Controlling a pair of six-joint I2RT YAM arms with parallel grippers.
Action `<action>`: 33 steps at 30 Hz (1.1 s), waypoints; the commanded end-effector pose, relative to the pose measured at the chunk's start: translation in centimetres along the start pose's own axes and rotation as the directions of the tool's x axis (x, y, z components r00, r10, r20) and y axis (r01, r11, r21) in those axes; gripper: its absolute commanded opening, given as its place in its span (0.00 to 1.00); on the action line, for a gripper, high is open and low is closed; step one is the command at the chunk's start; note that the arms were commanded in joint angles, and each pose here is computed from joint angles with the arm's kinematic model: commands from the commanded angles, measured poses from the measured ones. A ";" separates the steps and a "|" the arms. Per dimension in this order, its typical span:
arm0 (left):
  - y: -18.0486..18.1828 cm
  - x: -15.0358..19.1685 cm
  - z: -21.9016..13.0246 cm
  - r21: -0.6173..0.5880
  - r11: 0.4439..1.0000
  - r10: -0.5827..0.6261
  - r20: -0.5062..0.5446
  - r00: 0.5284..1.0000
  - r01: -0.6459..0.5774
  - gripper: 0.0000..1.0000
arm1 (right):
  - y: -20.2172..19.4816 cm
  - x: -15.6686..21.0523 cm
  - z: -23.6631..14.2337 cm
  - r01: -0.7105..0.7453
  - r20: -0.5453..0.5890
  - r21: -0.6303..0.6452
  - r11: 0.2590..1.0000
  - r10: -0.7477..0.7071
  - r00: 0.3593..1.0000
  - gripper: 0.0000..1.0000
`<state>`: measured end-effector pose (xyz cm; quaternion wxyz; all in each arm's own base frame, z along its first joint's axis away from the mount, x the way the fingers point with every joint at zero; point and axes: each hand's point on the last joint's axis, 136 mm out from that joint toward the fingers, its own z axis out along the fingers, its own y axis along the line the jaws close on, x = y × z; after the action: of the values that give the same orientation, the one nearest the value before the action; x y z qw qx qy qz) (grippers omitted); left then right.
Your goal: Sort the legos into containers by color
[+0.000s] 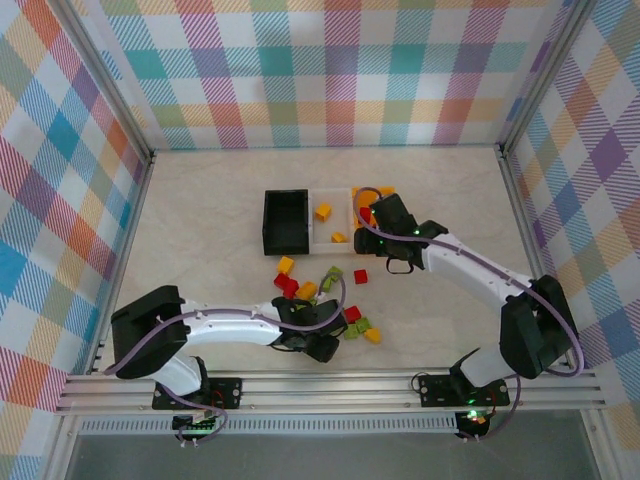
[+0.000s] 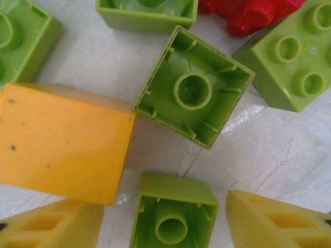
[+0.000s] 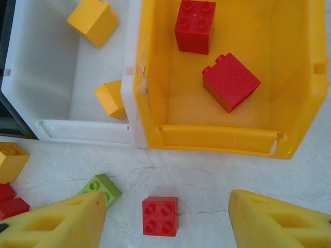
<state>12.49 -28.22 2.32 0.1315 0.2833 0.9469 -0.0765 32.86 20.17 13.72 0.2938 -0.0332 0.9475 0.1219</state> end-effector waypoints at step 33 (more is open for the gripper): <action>22.7 -22.5 -9.1 -0.074 0.788 -0.520 0.453 0.724 0.612 0.33 | -1.0 0.5 -1.5 -0.050 0.018 -0.036 0.998 0.051 0.999 0.65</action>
<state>39.09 -20.02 17.15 0.3339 -0.0447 0.9369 -0.0938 32.15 19.02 13.68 0.2948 -0.0189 0.9459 0.1340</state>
